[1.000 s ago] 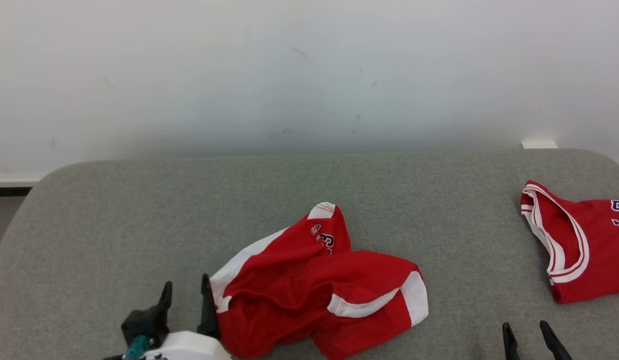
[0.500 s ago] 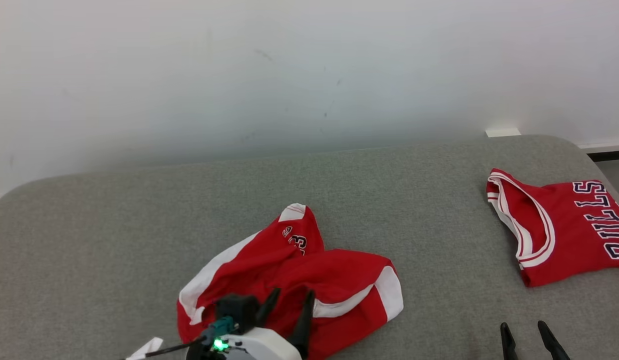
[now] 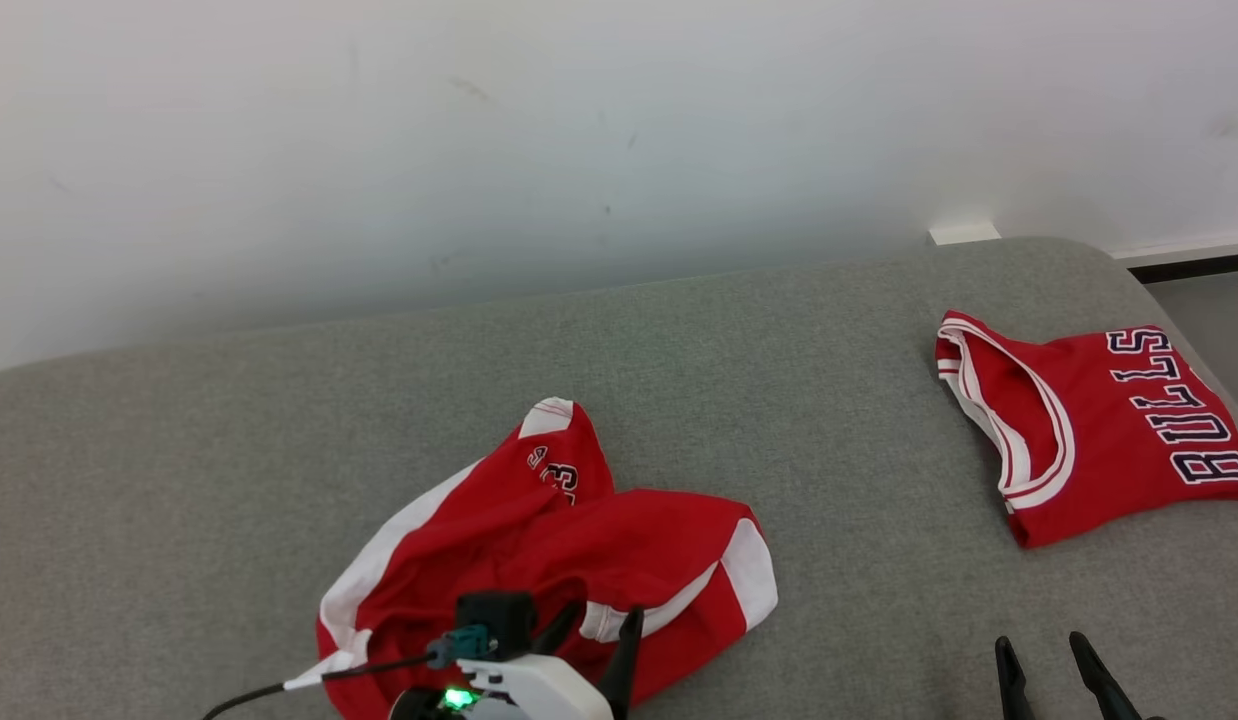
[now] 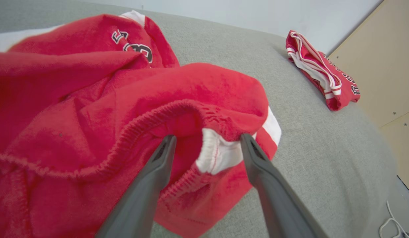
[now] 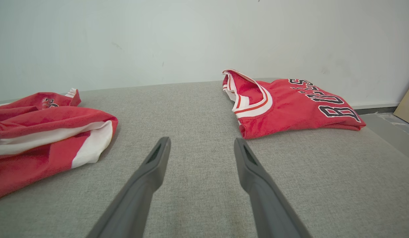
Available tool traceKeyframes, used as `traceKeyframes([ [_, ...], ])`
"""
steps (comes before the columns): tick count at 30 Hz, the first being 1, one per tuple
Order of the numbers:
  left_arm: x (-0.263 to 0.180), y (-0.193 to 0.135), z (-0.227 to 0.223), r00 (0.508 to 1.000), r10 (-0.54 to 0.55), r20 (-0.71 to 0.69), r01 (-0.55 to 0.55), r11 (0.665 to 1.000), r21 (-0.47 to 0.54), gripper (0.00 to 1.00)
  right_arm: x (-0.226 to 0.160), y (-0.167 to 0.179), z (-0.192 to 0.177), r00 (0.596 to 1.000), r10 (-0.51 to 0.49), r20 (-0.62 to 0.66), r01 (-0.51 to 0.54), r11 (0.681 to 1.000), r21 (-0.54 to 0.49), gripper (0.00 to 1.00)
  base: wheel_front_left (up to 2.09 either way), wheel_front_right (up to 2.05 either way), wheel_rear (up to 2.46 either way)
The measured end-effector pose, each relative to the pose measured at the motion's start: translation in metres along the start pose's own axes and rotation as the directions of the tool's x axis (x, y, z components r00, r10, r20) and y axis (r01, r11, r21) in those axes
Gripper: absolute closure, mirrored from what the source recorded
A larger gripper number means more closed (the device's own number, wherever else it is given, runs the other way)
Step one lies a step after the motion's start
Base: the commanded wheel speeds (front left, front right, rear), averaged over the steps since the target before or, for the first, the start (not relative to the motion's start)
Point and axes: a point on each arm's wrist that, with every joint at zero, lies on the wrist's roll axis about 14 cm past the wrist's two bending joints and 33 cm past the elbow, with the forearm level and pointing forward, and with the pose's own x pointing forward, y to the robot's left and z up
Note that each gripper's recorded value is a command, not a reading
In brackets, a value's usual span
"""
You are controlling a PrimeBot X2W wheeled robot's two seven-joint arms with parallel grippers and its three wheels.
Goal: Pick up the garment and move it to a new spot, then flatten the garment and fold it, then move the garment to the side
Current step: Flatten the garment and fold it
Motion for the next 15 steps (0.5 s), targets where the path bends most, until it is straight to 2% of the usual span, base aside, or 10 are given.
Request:
traceKeyframes([
  [3, 0.006, -0.002, -0.005, 1.000, -0.014, -0.026, 0.014, 1.000, 0.006, 0.00, 0.000, -0.002, 0.000, 1.000, -0.006, -0.001, 0.006, 1.000, 0.000, 0.00, 0.00, 0.00, 0.00],
  [4, 0.008, -0.002, -0.005, 0.999, -0.018, -0.034, 0.019, 1.000, 0.008, 0.10, 0.000, -0.003, 0.000, 1.000, -0.009, -0.002, 0.009, 1.000, 0.000, 0.00, 0.00, 0.00, 0.00],
  [5, 0.011, -0.002, -0.006, 0.999, -0.022, -0.042, 0.022, 1.000, -0.006, 0.63, -0.001, -0.004, -0.001, 1.000, -0.013, -0.005, 0.013, 1.000, 0.000, 0.00, 0.00, 0.00, 0.00],
  [6, 0.013, -0.003, -0.008, 0.998, -0.028, -0.061, 0.028, 1.000, -0.007, 0.95, -0.001, -0.004, -0.002, 1.000, -0.015, -0.007, 0.015, 1.000, 0.000, 0.00, 0.00, 0.00, 0.00],
  [7, 0.016, -0.004, -0.010, 0.997, -0.037, -0.074, 0.037, 0.999, 0.003, 1.00, -0.002, -0.005, -0.002, 1.000, -0.018, -0.008, 0.018, 1.000, 0.000, 0.00, 0.00, 0.00, 0.00],
  [10, 0.025, -0.006, -0.002, 0.996, -0.056, -0.062, 0.055, 0.998, -0.013, 1.00, -0.001, -0.007, -0.001, 1.000, -0.028, -0.007, 0.028, 1.000, 0.002, 0.00, 0.00, 0.00, 0.00],
  [15, 0.047, -0.003, 0.047, 0.997, -0.060, 0.049, 0.061, 0.998, -0.004, 1.00, -0.004, -0.012, -0.001, 0.999, -0.046, -0.008, 0.046, 0.999, 0.002, 0.00, 0.00, 0.00, 0.00],
])
